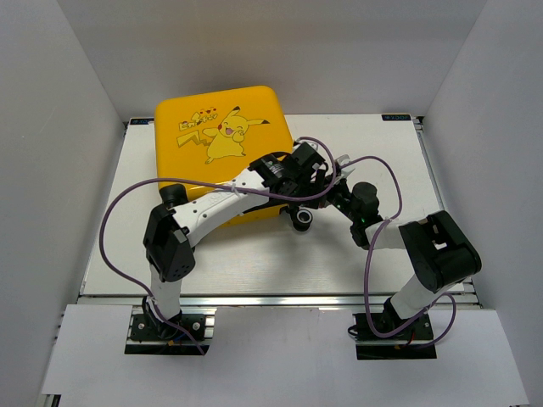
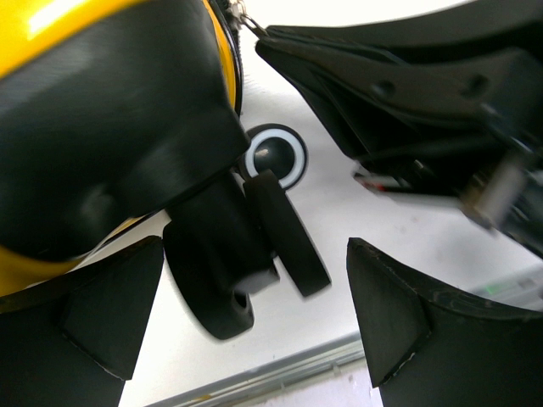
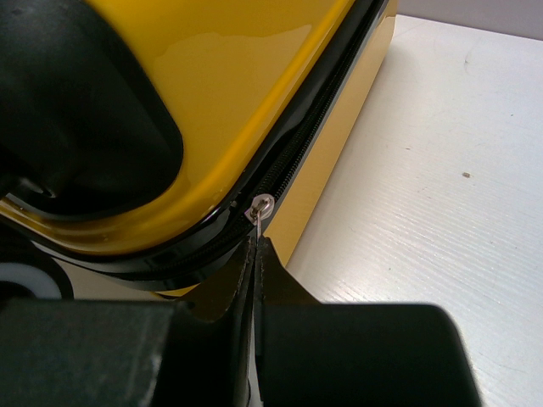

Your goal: Pack the luggage

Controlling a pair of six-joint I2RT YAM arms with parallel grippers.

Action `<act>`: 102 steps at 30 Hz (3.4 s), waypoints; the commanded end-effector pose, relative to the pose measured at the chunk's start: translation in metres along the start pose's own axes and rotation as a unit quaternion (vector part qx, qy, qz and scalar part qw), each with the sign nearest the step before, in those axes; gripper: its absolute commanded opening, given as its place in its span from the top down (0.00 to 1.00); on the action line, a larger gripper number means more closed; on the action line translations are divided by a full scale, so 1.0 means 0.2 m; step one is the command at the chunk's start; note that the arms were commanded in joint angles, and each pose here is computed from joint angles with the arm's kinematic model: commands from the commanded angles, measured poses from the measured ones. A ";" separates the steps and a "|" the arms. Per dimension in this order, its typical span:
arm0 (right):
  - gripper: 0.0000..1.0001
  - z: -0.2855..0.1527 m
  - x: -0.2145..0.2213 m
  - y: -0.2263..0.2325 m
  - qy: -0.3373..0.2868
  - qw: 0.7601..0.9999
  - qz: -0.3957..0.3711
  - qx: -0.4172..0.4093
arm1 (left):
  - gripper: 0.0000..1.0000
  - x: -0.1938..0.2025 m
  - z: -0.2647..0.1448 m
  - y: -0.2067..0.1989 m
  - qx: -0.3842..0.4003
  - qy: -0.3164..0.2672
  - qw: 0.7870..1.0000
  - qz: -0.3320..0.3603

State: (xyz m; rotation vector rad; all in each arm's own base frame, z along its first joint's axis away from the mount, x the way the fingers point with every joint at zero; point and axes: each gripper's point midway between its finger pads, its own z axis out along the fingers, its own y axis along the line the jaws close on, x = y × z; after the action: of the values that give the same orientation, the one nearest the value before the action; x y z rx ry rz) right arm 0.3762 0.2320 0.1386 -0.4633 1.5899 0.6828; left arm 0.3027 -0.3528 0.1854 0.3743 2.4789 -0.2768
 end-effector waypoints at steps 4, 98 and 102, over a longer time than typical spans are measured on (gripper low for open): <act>1.00 -0.03 -0.24 0.06 -0.068 0.997 -0.025 -0.029 | 0.19 -0.03 0.07 0.07 -0.081 -0.011 0.997 -0.012; 1.00 -0.33 0.01 0.31 0.018 0.998 -0.023 0.059 | 0.02 0.75 -0.59 0.27 0.175 0.120 0.975 0.059; 1.00 -0.34 0.00 0.30 0.015 0.998 -0.019 0.063 | 0.02 0.78 -0.53 0.23 0.189 0.140 0.969 0.070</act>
State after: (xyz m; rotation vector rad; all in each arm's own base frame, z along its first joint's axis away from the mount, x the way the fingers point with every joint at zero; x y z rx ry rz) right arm 0.3061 0.1913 0.1359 -0.3206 1.6704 0.3390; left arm 0.1478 -0.2413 0.1683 0.7275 2.6635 -0.6103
